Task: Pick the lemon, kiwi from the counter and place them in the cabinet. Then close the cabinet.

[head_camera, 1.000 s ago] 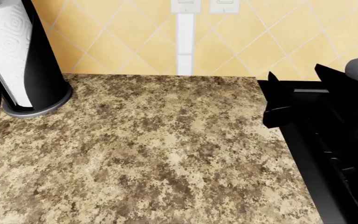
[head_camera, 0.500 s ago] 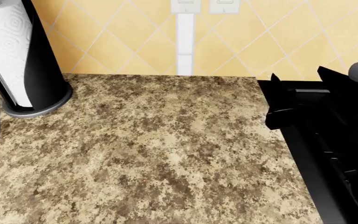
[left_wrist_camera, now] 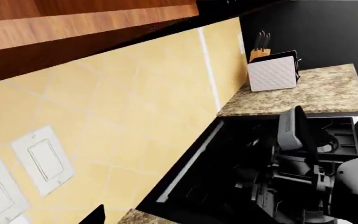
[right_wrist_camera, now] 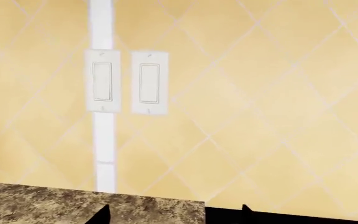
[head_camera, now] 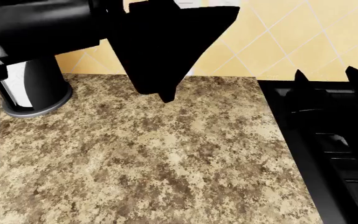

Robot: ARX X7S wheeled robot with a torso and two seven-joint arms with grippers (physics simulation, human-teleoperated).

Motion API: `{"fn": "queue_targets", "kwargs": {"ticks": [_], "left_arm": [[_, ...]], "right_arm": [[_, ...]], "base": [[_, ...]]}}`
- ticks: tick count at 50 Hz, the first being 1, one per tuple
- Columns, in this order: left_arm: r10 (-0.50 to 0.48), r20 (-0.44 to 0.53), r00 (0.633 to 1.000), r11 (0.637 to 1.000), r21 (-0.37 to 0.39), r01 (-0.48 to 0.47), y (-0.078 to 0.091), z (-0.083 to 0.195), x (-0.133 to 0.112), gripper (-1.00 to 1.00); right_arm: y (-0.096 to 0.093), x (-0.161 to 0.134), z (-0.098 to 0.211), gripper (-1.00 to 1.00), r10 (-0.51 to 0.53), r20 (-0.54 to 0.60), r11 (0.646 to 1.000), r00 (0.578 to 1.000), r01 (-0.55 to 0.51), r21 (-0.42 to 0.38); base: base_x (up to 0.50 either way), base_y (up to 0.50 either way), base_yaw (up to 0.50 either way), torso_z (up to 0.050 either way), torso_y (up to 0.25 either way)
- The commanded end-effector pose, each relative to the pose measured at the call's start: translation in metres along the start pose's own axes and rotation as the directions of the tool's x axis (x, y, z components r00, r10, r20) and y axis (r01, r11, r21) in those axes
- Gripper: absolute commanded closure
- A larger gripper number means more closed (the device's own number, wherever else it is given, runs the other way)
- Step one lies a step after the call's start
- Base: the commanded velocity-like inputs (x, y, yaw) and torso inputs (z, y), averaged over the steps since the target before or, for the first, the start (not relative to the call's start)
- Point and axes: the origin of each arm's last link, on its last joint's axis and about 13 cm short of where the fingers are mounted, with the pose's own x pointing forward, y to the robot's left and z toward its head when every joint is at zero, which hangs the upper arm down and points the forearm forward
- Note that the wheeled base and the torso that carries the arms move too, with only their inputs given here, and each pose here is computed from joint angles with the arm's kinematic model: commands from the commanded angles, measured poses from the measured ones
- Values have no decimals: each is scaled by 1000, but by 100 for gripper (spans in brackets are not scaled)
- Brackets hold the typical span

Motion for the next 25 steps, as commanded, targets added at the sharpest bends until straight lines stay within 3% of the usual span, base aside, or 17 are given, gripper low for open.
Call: {"fn": "queue_targets", "kwargs": {"ticks": [1,17,25], "left_arm": [[148,-161,976,989,8,-149,-1,-43,-7,-100],[365,-250,897,929,41,-367,12,-78,-23,-100],[395,-254,883,917,47,-396,12,-85,-29,-100]], "right_arm": [[-11,-18,8,-100,-85,83,996,993,81,49],[-27,-38,22,-100,-220,195,973,956,202,109],[-36,-48,32,-100,-266,252,962,930,240,130]], "base": [[0,0,0,0,0],[0,0,0,0,0],[0,0,0,0,0]]}}
